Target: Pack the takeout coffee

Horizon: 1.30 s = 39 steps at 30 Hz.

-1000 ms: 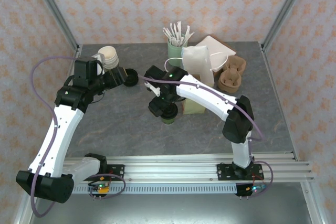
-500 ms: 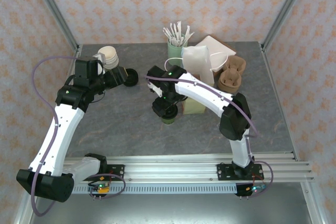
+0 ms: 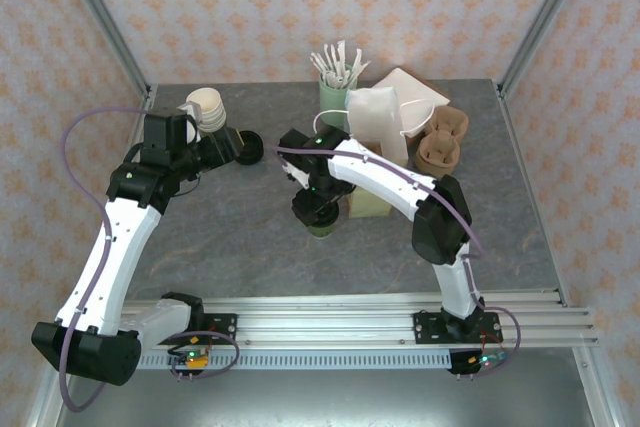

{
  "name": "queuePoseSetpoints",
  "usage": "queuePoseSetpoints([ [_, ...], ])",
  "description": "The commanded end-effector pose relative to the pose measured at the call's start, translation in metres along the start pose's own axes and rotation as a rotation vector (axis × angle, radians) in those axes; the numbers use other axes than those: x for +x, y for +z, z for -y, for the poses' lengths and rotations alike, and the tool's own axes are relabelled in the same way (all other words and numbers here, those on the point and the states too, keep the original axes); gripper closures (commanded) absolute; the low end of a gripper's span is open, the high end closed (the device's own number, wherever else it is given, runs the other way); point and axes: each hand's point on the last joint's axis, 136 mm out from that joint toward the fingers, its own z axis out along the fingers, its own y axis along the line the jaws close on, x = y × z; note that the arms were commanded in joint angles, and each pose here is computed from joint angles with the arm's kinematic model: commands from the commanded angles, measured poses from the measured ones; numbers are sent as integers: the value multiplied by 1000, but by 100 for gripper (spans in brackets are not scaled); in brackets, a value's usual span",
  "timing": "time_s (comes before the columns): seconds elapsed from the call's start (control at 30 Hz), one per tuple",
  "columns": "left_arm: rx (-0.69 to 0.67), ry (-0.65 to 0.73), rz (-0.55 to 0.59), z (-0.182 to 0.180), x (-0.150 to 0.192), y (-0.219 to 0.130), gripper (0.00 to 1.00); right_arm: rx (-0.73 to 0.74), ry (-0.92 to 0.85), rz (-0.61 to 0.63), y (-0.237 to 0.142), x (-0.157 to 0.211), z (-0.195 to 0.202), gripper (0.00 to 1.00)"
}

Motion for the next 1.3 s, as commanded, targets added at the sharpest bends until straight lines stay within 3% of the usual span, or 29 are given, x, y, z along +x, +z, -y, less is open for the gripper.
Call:
queuePoseSetpoints([
  [0.0,15,0,10,2,-3,2,25,1,2,-24,-2,4,1,17],
  [0.67,19,-4,-3,1,1,5,25,-1,13,19,-19,-1,1,37],
  [1.03,111,-36,-10,21,-5,3,25,-150,88,362,-149,-4,-15,38],
  [1.27,174,-19,-9,43,-12,-1,25,-171,162,490,-198,2,2,38],
])
